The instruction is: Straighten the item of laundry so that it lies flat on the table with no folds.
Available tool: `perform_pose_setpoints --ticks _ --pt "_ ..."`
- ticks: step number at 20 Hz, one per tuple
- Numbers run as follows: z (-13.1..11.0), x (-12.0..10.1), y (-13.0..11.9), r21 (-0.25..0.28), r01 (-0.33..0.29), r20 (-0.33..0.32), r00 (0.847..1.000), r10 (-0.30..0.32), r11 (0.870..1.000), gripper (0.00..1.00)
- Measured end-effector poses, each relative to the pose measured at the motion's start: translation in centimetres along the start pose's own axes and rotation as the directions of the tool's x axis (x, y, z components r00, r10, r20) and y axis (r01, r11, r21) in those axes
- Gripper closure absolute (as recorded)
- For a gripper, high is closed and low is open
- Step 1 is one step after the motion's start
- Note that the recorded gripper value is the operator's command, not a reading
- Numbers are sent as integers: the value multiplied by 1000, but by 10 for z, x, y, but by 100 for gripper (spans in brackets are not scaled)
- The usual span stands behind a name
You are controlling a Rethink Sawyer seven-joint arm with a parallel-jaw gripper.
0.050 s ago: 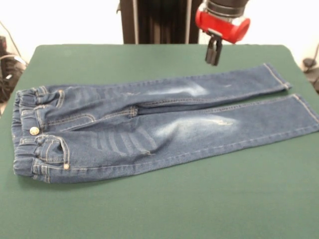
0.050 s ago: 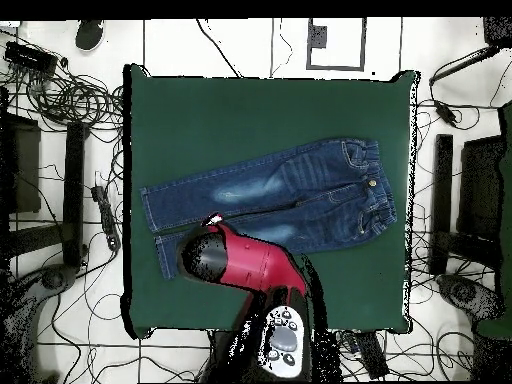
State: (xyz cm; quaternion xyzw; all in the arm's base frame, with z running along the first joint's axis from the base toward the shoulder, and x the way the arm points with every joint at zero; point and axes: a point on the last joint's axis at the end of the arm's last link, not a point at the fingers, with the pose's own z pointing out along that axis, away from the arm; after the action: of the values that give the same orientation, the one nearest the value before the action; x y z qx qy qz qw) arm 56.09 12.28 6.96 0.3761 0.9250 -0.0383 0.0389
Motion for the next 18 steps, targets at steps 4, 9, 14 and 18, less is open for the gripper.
perform_pose_setpoints --ticks 4,9,14,18 --pt "-7 -25 20 -23 -6 32 999 6 1000 100" --pt "-10 -41 40 -42 -1 59 998 3 999 100" --pt "-6 -59 56 -58 -1 88 996 6 998 100" --pt "-1 -65 61 -62 -2 93 996 8 998 100"
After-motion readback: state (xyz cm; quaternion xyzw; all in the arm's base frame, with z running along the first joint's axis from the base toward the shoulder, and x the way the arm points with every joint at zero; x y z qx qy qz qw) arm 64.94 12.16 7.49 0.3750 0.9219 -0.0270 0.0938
